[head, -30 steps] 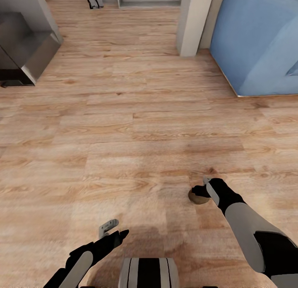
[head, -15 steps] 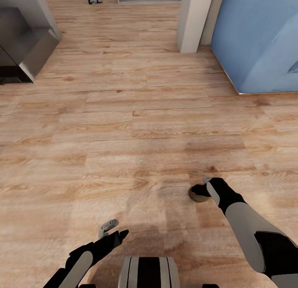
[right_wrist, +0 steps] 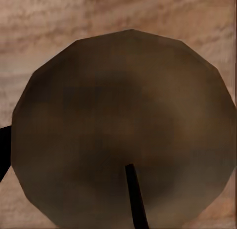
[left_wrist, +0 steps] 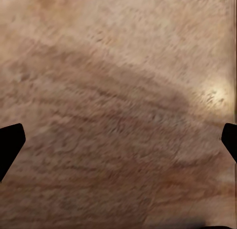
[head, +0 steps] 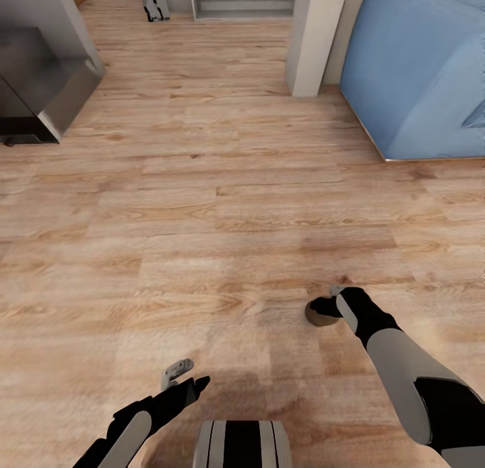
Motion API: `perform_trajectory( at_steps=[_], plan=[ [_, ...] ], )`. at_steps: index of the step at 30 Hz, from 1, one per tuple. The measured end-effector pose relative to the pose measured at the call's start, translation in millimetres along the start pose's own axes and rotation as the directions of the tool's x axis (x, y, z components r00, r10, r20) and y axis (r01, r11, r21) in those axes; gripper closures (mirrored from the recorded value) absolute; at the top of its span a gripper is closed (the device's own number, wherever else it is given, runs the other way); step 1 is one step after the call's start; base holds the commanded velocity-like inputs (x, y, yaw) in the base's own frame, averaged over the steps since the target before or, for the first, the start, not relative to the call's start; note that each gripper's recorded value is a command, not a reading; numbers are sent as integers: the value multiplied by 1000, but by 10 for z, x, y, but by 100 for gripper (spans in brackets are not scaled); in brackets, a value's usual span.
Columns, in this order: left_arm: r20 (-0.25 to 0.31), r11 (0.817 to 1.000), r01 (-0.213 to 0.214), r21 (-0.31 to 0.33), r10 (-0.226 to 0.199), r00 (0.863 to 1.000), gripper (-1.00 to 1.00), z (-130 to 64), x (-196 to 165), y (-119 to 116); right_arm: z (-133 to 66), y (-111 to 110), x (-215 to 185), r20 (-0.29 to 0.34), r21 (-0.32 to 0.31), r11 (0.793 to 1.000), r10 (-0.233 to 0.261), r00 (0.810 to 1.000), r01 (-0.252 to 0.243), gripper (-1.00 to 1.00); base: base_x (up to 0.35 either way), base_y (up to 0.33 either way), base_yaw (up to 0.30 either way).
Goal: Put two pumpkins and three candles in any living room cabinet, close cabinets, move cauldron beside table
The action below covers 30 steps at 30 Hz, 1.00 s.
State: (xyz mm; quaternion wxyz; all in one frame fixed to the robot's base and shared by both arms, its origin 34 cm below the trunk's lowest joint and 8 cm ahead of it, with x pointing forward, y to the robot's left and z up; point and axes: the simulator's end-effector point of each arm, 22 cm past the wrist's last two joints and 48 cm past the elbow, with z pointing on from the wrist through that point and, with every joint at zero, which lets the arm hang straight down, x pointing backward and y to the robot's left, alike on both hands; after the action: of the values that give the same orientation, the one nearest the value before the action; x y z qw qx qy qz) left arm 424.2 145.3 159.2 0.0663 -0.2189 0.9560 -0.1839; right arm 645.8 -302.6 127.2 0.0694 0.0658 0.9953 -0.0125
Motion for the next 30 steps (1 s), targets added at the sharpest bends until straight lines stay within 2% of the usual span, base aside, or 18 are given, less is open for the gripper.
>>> perform_trajectory(
  at_steps=[5,9,11,13,18,22,24,26,29,30],
  plan=[
    [13,1000,-5,12,5,1000,-100,-58,-34,-53,-134,11,-145,37,-3,1000,0,999,0,100,0,0,0],
    [26,1000,-6,21,5,1000,-100,-104,-77,-90,-423,30,-569,143,-13,1000,-1,990,3,100,0,0,0],
    [33,1000,-7,25,6,999,-100,-127,-102,-109,-529,6,-642,167,-16,1000,-4,986,6,100,0,0,0],
    [42,999,-6,31,5,999,-100,-152,-136,-135,-747,-82,-733,206,-27,999,-13,978,19,100,0,0,0],
    [65,998,-15,54,12,998,-100,-212,-231,-243,-1244,-76,-807,269,-63,997,-35,963,54,100,0,0,0],
    [94,993,-34,116,23,995,-100,-276,-378,-460,-1814,-42,-635,331,-68,993,-66,941,94,100,0,0,-1],
    [105,987,-43,158,27,994,-100,-316,-430,-582,-2009,-29,-524,353,-70,992,-74,933,105,100,0,0,-78],
    [114,979,-53,196,31,993,-100,-358,-458,-697,-2082,-72,-420,356,-66,993,-70,932,100,100,0,0,-147],
    [123,956,-72,284,37,992,-100,-455,-457,-930,-2163,-182,-264,359,-60,995,-55,932,82,100,0,0,-225],
    [126,953,-74,294,39,991,-100,-477,-453,-955,-2188,-185,-254,362,-63,995,-53,931,81,100,0,0,-262]
  ],
)
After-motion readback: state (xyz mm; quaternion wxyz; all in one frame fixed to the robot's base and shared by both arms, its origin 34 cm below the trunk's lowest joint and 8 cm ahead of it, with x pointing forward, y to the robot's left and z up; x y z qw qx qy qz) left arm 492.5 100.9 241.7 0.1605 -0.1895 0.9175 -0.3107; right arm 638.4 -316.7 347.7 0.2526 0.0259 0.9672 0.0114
